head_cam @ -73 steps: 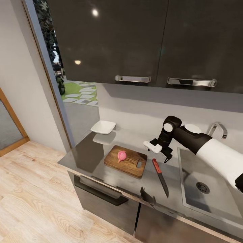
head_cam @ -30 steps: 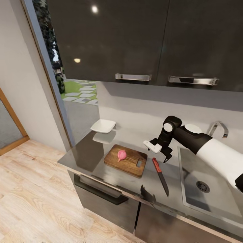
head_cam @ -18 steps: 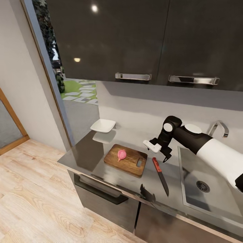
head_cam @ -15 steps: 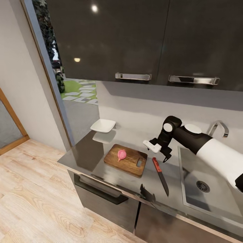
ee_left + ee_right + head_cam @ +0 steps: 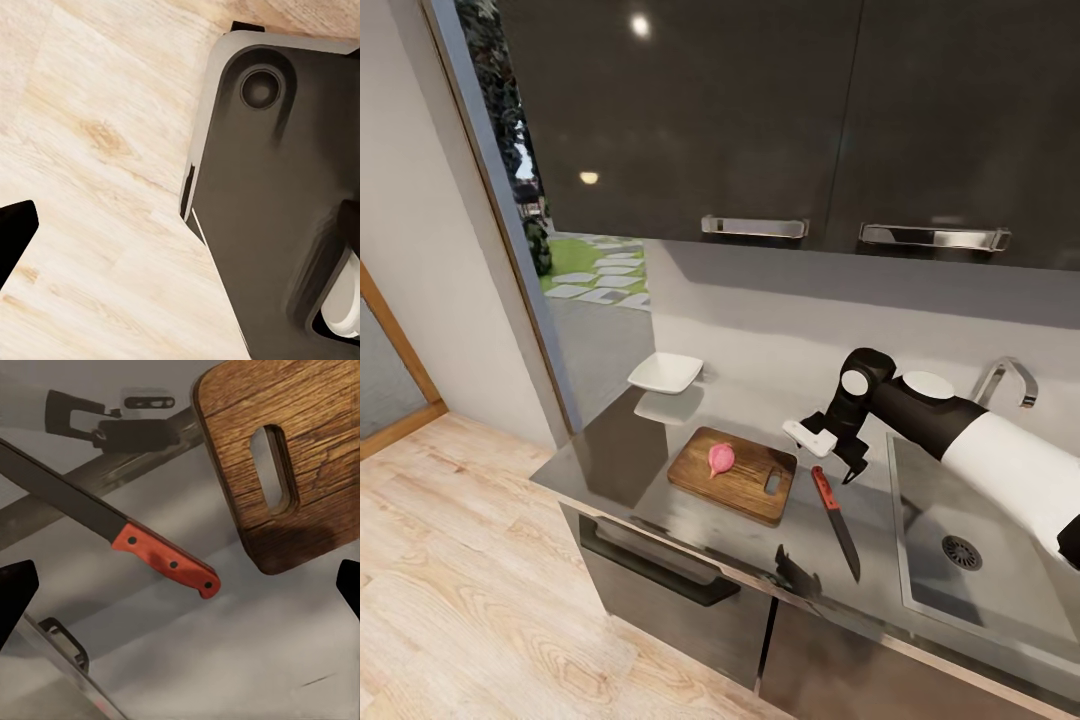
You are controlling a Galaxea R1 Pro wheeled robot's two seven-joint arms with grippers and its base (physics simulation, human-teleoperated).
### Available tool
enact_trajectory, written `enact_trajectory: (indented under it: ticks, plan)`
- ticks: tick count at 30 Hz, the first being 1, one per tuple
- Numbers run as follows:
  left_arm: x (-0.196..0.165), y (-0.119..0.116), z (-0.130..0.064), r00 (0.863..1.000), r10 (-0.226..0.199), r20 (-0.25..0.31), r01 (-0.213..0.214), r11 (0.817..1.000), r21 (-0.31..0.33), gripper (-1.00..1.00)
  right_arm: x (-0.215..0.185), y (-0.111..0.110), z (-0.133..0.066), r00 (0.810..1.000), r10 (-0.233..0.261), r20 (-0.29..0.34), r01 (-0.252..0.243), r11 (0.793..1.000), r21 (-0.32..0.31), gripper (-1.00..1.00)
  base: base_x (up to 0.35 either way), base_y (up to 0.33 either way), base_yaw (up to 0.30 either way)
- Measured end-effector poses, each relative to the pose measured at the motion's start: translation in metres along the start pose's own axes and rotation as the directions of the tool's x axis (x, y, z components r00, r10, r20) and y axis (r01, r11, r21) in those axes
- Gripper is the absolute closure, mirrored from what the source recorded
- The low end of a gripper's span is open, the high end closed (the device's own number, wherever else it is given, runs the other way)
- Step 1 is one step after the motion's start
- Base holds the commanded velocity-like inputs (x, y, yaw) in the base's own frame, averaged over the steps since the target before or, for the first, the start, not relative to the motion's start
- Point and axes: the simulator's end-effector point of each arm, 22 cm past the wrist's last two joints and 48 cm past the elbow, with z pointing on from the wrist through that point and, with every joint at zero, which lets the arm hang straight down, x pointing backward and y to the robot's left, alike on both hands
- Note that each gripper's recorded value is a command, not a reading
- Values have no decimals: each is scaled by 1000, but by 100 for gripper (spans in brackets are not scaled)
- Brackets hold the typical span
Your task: In the kitchen, take the Vidalia onion out of the sink, dice it on the chopping board with the paring knife, put the diced onion into the bowl on the countertop, then place both the paring knife and the chopping board into the sink.
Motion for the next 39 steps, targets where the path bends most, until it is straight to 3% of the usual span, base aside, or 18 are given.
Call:
enact_trajectory:
  ticks: [18,39]
  plan:
    - [0,0,0,1000,0,0,0,1000,0,-100,0,-1,1,1000,-2,-3,2,1000,2,-100,0,0,0]
    - [8,1,1,1000,2,-19,-2,1000,-3,-100,4,8,17,1000,-7,-2,7,999,-37,-100,0,0,0]
